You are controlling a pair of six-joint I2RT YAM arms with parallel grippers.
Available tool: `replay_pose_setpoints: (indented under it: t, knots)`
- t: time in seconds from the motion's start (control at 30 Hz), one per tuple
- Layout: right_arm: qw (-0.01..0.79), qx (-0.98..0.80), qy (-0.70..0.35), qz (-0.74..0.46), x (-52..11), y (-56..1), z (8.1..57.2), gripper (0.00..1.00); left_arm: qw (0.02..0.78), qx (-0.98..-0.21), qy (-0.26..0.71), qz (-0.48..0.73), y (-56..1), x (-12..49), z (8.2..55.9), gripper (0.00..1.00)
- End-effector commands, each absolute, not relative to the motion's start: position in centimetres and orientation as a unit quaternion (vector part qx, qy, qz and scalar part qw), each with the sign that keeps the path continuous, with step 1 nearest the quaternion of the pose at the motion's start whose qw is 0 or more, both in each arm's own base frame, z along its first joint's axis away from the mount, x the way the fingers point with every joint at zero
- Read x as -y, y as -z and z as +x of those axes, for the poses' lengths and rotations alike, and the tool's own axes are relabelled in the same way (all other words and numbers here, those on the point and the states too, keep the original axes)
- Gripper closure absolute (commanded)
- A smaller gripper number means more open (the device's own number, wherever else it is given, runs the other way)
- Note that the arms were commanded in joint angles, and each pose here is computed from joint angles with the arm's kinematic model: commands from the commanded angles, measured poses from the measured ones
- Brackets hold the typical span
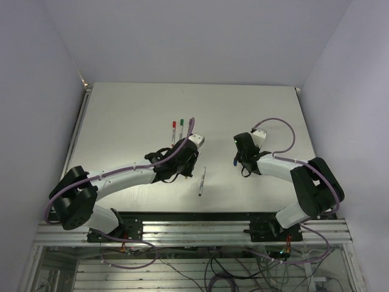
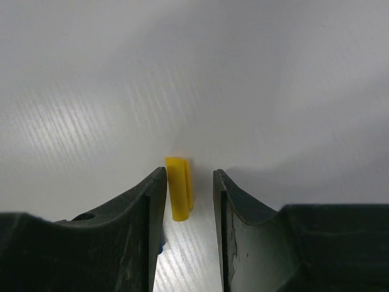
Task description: Insert the pens into the pen caps
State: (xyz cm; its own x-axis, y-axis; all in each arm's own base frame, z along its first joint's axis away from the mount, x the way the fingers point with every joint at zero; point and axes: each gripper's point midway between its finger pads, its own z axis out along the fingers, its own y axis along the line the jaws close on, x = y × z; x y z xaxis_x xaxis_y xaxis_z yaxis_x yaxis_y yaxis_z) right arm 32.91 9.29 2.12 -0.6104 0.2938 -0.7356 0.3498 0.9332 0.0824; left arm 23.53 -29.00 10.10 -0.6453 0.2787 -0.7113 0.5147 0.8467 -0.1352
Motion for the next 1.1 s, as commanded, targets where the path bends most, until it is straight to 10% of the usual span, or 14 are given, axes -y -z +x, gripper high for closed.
replay_pose_setpoints:
  t: [0.0,0.57,0.73,1.07]
  knots:
    - [0.403,-0.895,0.049,0.185,-8.5,-2.2,33.6,0.64,0.362,-0.886,0.192,0.218,-10.7,29.6,23.5,0.93]
    - [0.366,-0.912,0.021,0.185,-9.4,-0.1,32.2,0.75,0.352,-0.89,0.19,0.221,-9.8,30.0,23.7,0.93]
    - [0.339,-0.922,0.015,0.186,-9.6,0.9,31.2,1.0,0.352,-0.89,0.19,0.221,-9.7,29.9,23.7,0.93]
    - [0.381,-0.907,-0.014,0.179,-10.3,-2.2,32.6,1.0,0.36,-0.883,0.203,0.222,-10.1,30.6,24.0,0.93]
